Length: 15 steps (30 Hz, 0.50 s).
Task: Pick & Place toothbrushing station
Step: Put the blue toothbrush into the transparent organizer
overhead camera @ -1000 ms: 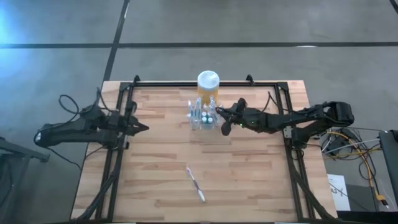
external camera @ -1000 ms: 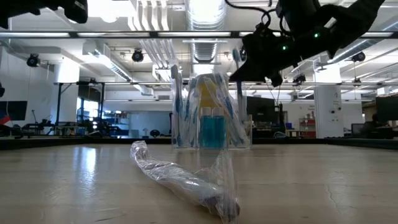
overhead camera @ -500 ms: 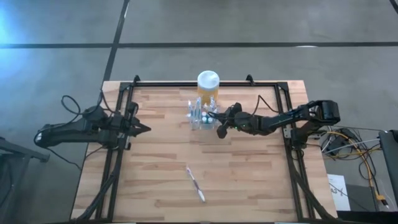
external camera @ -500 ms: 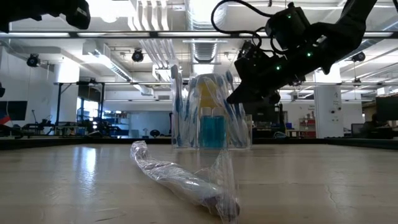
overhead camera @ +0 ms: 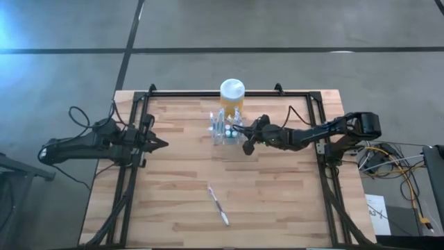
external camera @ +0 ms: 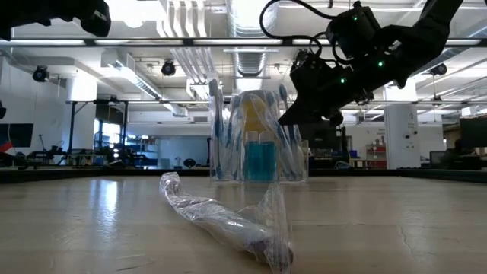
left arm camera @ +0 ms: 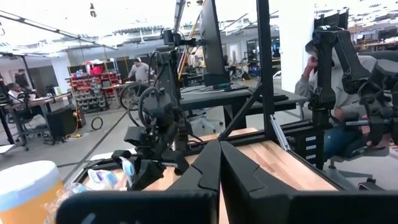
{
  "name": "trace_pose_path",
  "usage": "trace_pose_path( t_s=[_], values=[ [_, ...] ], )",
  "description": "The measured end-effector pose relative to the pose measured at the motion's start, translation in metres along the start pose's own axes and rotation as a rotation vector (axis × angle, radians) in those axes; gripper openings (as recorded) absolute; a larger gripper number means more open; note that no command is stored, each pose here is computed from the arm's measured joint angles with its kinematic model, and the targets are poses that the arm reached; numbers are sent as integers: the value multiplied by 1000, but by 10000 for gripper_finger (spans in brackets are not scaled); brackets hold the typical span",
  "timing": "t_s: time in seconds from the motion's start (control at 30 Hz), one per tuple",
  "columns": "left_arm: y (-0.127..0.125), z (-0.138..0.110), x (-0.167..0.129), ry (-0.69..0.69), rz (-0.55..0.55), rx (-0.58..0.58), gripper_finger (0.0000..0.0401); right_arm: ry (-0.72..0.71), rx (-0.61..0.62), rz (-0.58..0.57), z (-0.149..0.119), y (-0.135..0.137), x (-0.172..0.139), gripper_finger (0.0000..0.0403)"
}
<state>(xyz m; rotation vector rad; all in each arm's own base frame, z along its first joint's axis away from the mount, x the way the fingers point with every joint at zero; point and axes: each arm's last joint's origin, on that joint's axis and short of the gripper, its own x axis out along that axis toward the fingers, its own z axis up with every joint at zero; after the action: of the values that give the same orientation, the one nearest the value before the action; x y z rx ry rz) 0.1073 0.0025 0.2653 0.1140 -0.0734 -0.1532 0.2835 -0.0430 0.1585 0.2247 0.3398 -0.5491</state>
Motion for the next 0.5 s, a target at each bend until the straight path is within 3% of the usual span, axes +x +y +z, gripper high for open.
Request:
trace_pose_path(
  t_s=[0.5],
  values=[
    [0, 0, 0, 3, 0, -2, 15, -1, 41, 3, 23, -5, -29, 175]
  ],
)
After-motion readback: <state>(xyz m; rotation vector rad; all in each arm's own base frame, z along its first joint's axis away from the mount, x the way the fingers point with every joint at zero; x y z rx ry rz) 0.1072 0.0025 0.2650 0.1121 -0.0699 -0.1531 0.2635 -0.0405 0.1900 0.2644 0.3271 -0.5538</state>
